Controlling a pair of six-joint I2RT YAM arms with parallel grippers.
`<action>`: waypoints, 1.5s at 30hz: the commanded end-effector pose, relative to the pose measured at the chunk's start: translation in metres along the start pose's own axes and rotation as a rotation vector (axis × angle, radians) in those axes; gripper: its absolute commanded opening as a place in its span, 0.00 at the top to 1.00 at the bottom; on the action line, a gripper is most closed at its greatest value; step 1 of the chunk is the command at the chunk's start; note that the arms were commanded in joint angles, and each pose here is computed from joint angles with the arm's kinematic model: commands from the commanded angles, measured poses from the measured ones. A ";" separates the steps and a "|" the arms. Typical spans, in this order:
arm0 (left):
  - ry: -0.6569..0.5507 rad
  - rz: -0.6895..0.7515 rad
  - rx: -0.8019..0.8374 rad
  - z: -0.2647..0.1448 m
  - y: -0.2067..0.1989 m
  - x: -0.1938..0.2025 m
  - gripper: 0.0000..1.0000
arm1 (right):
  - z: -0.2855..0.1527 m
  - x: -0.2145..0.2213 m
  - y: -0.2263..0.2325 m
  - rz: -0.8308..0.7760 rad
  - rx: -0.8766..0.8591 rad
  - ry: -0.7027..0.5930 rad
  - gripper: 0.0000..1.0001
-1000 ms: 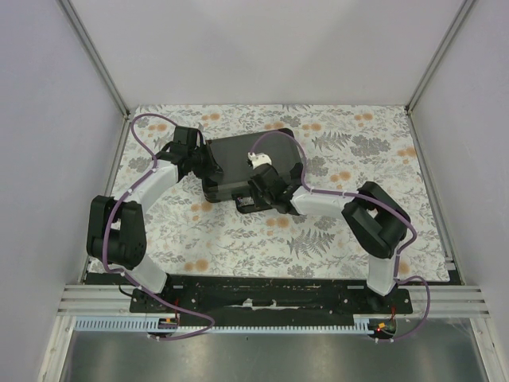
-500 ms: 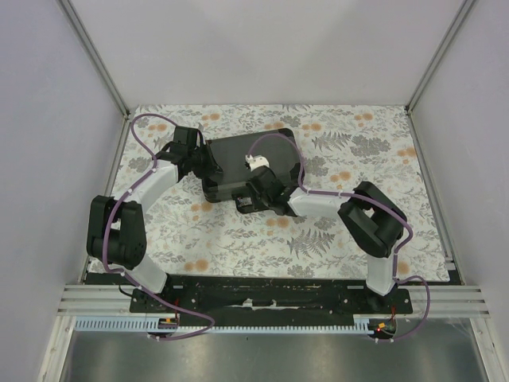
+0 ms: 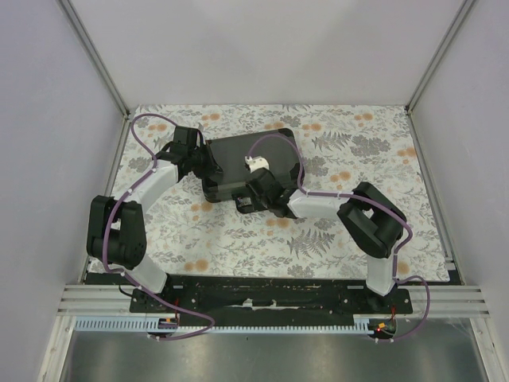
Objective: Pack up texas hold em set
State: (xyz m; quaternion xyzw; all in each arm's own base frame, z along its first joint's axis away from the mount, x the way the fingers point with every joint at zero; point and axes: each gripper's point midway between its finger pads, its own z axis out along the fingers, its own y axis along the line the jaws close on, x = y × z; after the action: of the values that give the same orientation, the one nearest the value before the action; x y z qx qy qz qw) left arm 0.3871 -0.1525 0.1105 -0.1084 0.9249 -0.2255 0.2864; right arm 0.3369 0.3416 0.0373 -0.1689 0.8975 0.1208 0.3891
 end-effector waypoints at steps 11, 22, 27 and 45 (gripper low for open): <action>0.288 -0.044 -0.266 0.004 0.071 0.085 0.98 | 0.032 0.011 -0.060 0.100 0.183 -0.117 1.00; 0.266 -0.032 -0.250 -0.001 0.065 0.076 0.98 | 0.008 -0.034 -0.054 0.145 0.159 -0.188 1.00; 0.203 -0.010 -0.217 -0.008 0.045 0.045 0.98 | -0.041 -0.082 -0.054 0.165 0.162 -0.238 0.86; -0.112 0.056 -0.106 -0.119 -0.002 -0.009 0.17 | -0.243 -0.063 -0.172 0.322 0.541 -0.236 0.02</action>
State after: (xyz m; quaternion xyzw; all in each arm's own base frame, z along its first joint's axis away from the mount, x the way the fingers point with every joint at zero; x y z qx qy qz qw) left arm 0.3544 -0.1233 0.1735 -0.1155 0.9338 -0.1673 0.2945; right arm 0.3227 0.1751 0.2230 0.0593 0.8600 0.0319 0.5058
